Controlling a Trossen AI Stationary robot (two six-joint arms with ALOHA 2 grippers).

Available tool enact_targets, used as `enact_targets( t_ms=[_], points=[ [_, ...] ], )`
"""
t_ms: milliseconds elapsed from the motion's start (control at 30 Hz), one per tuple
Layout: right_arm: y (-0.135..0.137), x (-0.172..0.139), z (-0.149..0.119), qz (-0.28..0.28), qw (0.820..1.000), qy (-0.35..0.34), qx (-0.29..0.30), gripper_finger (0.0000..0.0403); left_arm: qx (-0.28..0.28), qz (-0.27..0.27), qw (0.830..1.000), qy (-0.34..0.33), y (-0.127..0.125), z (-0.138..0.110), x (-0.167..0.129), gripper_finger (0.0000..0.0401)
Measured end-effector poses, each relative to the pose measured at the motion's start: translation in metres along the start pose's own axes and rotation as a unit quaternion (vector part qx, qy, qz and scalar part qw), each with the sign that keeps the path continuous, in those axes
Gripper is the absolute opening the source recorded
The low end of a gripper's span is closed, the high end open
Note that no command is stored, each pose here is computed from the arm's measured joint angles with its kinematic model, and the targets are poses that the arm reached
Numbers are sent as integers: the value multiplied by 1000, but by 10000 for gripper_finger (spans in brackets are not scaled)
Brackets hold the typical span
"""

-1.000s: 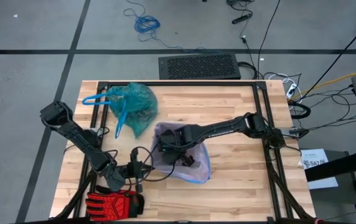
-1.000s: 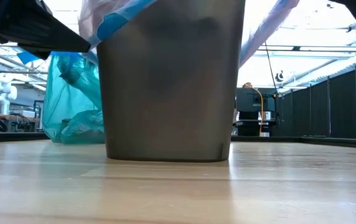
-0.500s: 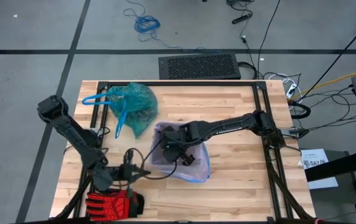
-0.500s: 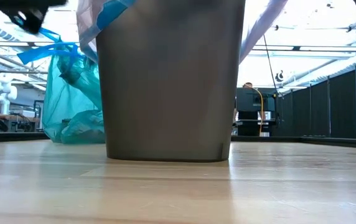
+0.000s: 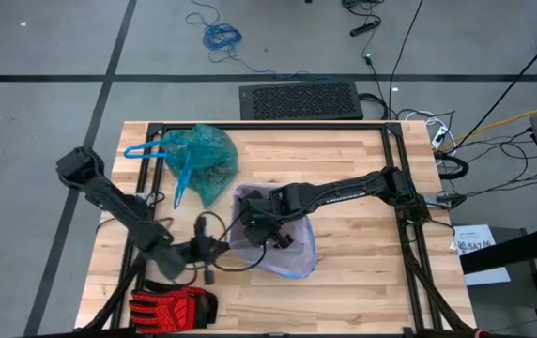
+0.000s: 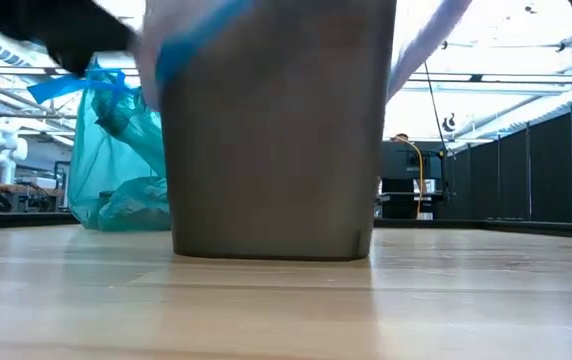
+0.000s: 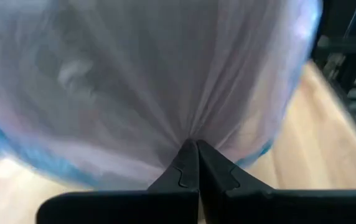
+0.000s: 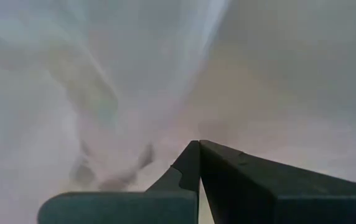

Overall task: Place trash/remove bag and relplace
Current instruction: Insert the trash bag into the trash bin

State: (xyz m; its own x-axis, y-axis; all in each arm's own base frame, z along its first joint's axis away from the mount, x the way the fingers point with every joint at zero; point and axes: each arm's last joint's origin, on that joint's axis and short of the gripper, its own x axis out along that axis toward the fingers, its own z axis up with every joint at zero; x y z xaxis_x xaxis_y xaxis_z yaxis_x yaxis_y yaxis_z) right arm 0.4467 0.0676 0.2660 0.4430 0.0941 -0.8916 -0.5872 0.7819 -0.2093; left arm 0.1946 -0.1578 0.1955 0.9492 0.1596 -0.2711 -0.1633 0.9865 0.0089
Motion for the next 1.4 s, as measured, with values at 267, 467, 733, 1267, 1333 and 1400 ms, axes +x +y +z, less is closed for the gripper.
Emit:
enact_targets(
  t_ms=[267, 467, 733, 1267, 1333, 1400],
  points=[
    [3, 0, 2, 2, 1000, -1, -2, 0, -20, 24, 999, 40, -1, -25, 22, 0],
    [6, -5, 5, 0, 1000, -5, -19, 0, -21, 23, 999, 39, -1, -24, 20, 0],
    [5, -47, 19, -21, 999, -17, -31, 0, -21, 23, 999, 38, -1, -23, 20, 0],
    [0, -66, 22, -96, 991, 24, -90, 0, -22, 23, 999, 38, -1, -23, 20, 0],
    [2, -67, 22, -99, 990, 28, -92, 0, -22, 23, 999, 38, -1, -23, 20, 0],
    [5, -74, 23, -97, 990, 27, -95, 0, -22, 23, 999, 38, -1, -23, 20, 0]
  ],
)
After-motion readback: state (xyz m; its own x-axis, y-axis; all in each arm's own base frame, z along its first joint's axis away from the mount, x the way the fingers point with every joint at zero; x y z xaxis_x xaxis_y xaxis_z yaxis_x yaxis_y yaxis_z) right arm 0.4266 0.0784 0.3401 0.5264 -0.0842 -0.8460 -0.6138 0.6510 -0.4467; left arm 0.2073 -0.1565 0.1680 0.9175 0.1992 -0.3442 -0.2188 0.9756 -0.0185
